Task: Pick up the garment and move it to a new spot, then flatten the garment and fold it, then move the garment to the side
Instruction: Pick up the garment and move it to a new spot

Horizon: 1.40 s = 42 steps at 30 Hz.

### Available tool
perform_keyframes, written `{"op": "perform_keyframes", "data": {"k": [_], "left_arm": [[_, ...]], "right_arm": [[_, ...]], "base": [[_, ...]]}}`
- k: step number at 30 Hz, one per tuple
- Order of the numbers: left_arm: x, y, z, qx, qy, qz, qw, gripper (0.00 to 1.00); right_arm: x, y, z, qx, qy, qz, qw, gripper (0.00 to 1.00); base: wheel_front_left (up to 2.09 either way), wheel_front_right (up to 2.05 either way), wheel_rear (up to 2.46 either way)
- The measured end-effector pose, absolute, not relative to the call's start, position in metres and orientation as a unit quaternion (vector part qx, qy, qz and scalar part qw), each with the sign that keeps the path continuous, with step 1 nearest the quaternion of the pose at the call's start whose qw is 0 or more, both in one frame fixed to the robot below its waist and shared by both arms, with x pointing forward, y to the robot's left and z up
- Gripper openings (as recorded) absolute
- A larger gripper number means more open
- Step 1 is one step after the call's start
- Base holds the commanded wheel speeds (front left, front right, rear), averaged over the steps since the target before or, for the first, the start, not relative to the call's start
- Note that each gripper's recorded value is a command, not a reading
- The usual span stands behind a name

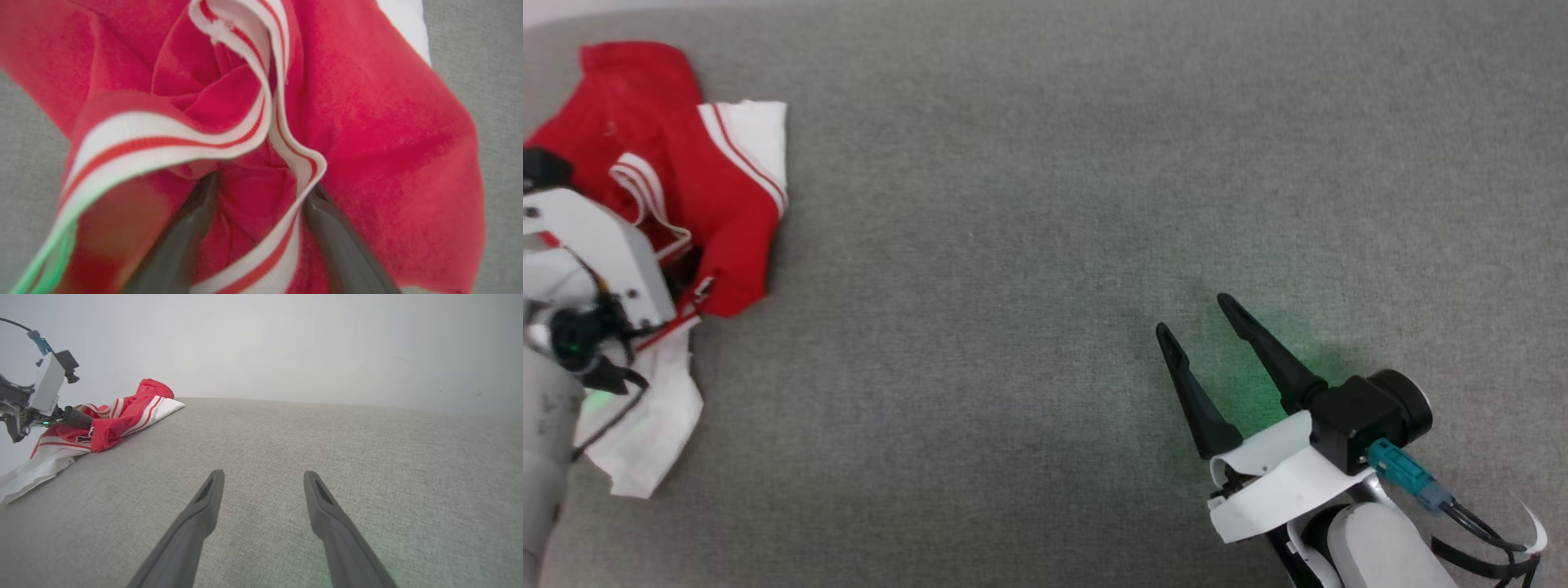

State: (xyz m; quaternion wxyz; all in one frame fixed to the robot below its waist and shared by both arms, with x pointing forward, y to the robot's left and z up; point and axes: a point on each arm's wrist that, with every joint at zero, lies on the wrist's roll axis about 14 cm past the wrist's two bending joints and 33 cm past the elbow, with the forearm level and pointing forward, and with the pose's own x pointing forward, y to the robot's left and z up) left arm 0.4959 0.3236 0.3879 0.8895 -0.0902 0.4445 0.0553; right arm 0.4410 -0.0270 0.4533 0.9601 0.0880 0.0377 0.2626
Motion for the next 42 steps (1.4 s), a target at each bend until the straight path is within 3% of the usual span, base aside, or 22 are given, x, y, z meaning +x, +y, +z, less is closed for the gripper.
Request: {"op": "perform_keyframes", "data": {"k": [11, 12, 13, 22, 31, 37, 42], "left_arm": [[0.499, 0.317, 0.355, -0.106, 0.485, 0.056, 0.866, 0.97], [0.499, 0.317, 0.356, -0.108, 0.484, 0.055, 0.866, 0.32], [0.5, 0.316, 0.357, -0.111, 0.483, 0.053, 0.867, 0.0], [0.51, 0.317, 0.379, -0.113, 0.402, 0.057, 0.907, 0.0], [0.542, 0.296, 0.459, -0.063, 0.252, 0.006, 0.966, 0.0], [0.56, 0.233, 0.519, -0.044, 0.178, -0.087, 0.979, 0.0], [0.564, 0.139, 0.547, -0.04, 0.152, -0.211, 0.965, 0.0]], "right_arm": [[0.443, -0.034, 0.444, 0.089, 0.05, 0.25, 0.963, 1.0], [0.443, -0.033, 0.447, 0.089, 0.047, 0.251, 0.963, 1.0], [0.443, -0.032, 0.449, 0.09, 0.044, 0.252, 0.962, 1.0], [0.44, -0.031, 0.461, 0.087, 0.033, 0.255, 0.963, 1.0], [0.426, -0.035, 0.477, 0.097, 0.015, 0.244, 0.965, 1.0], [0.415, -0.049, 0.488, 0.104, 0.001, 0.222, 0.97, 1.0], [0.408, -0.073, 0.488, 0.109, -0.002, 0.185, 0.977, 1.0]], "base": [[0.0, 0.0, 0.0], [0.0, 0.0, 0.0], [0.0, 0.0, 0.0], [0.0, 0.0, 0.0], [0.0, 0.0, 0.0], [0.0, 0.0, 0.0], [0.0, 0.0, 0.0]]}}
